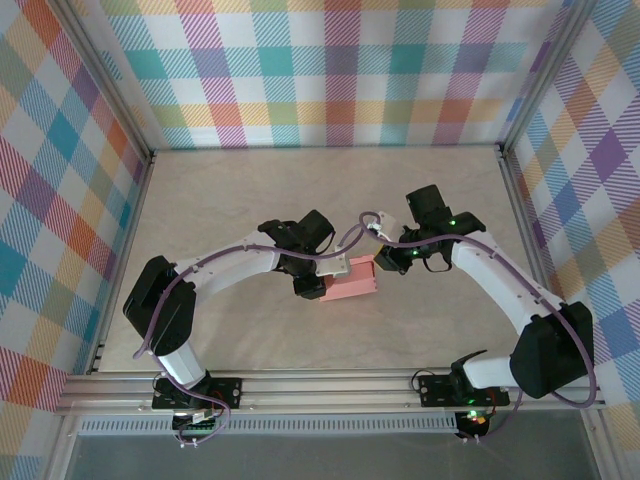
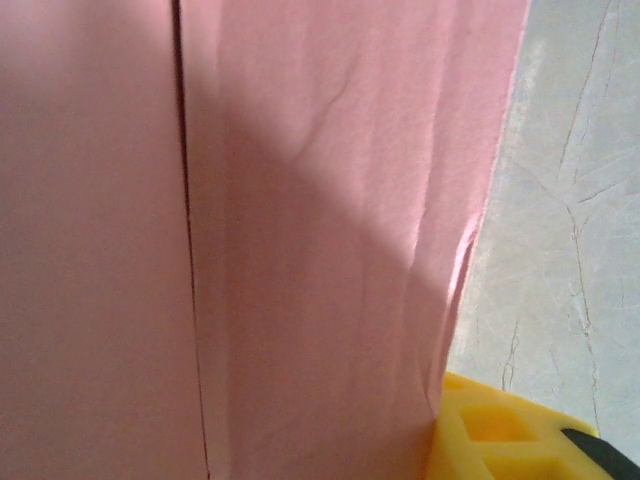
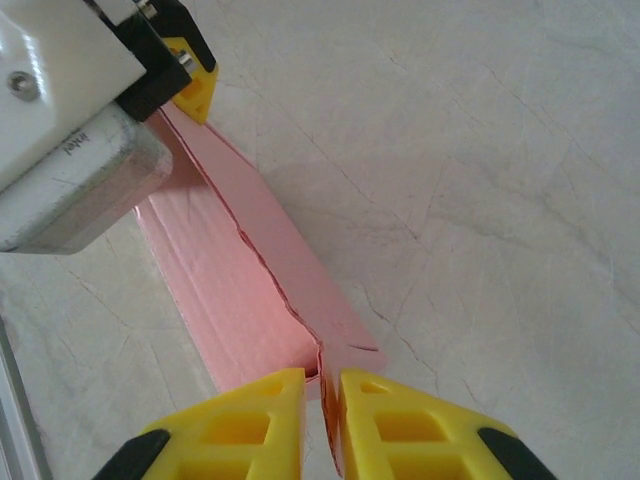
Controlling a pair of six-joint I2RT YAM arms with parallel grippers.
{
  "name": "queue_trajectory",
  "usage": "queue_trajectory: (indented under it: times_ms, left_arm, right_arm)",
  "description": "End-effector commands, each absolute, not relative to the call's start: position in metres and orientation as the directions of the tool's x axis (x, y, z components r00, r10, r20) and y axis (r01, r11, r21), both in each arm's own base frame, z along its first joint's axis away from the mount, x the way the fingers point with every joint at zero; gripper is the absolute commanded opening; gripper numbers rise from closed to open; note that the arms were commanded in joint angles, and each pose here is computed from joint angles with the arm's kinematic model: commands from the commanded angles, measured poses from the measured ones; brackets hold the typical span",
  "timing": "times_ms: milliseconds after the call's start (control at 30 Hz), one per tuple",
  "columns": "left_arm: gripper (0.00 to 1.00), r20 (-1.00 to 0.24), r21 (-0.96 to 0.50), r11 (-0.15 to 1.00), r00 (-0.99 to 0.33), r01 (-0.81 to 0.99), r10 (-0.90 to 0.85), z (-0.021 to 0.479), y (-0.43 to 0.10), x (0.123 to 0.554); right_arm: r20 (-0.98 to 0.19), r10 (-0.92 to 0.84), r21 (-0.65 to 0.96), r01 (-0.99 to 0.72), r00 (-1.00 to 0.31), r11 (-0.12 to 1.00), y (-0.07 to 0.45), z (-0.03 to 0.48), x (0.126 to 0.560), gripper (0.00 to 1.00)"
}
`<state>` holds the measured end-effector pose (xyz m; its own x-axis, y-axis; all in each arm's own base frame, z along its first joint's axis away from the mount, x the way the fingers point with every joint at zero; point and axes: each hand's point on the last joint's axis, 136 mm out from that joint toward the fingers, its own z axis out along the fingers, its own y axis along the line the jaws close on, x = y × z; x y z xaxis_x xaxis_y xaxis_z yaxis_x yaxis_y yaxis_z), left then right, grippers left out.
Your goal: Fold the paper box
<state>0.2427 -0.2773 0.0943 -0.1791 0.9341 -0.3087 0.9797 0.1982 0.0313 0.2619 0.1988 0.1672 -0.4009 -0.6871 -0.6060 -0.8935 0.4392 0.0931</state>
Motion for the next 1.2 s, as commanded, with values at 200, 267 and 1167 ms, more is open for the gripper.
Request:
queue_trajectory:
  times_ms: [200, 267, 1167]
  left_arm:
    - [0.36, -0.207, -0.035, 0.194, -0.198, 0.98, 0.958, 0.073, -0.26, 0.229]
    - [0.36, -0.206, -0.036, 0.196, -0.199, 0.98, 0.958, 0.073, -0.261, 0.229]
    - [0.35, -0.255, -0.013, 0.336, -0.328, 0.942, 0.91, 0.089, -0.283, 0.248]
  right_arm:
    - [-0.592, -0.699, 0.104, -0.898, -0.401, 0.427, 0.201, 0.166, 0.262, 0.0]
    - [-0.594, -0.696, 0.106, -0.897, -0.404, 0.43, 0.201, 0.167, 0.261, 0.0]
    - [-0.733, -0.122, 0.189, -0.373, -0.669, 0.909, 0.175, 0.183, 0.284, 0.0]
